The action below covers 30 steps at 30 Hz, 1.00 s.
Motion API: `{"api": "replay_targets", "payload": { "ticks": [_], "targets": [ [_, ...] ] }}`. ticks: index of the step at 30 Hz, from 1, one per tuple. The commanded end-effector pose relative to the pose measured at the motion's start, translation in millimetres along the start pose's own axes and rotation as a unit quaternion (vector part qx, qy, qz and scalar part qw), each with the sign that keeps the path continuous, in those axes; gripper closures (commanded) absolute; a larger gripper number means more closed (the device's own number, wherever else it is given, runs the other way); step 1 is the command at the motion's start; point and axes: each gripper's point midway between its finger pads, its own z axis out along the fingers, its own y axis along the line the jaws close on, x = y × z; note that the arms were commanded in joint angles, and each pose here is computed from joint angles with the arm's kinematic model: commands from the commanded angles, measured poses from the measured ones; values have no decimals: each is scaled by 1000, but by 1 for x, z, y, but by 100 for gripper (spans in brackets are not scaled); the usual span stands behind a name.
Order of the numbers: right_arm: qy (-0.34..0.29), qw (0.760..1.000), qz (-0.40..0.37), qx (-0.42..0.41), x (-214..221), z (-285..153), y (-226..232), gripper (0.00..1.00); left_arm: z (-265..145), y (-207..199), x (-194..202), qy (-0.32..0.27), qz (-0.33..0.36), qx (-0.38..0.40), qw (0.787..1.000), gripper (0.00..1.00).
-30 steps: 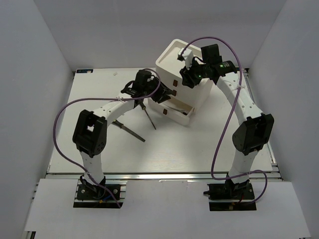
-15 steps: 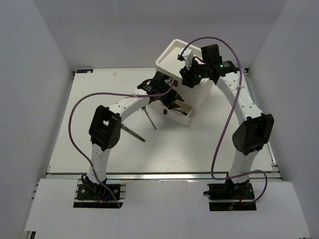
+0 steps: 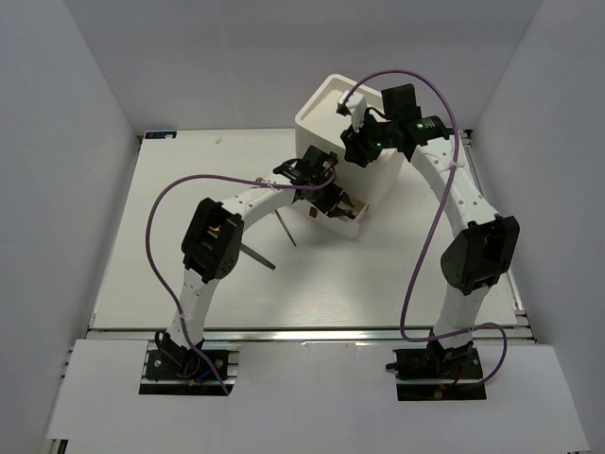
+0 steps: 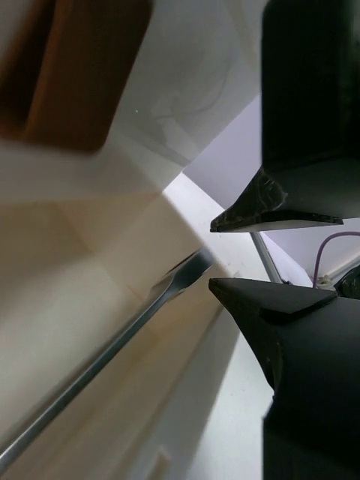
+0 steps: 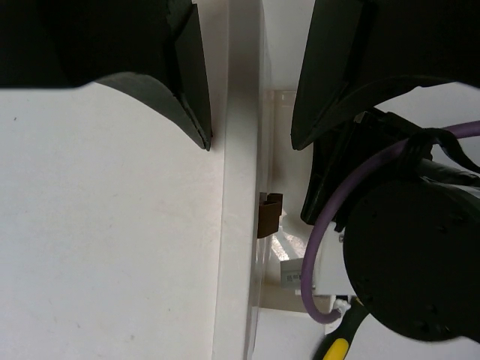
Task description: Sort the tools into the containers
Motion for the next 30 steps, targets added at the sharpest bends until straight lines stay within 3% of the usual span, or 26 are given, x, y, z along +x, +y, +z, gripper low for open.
{"api": "replay_targets", "payload": {
  "ticks": [1, 19, 30],
  "targets": [
    [73, 995, 57, -42, 47, 9, 24, 48, -7, -14, 12, 13, 2, 11, 1000, 60],
    [69, 995, 59, -47, 46, 9, 28, 48, 14, 7, 13, 16, -8, -27, 999, 78],
    [64, 995, 60, -49, 45, 10, 28, 47, 23, 27, 12, 18, -13, -60, 998, 83]
  ]
}}
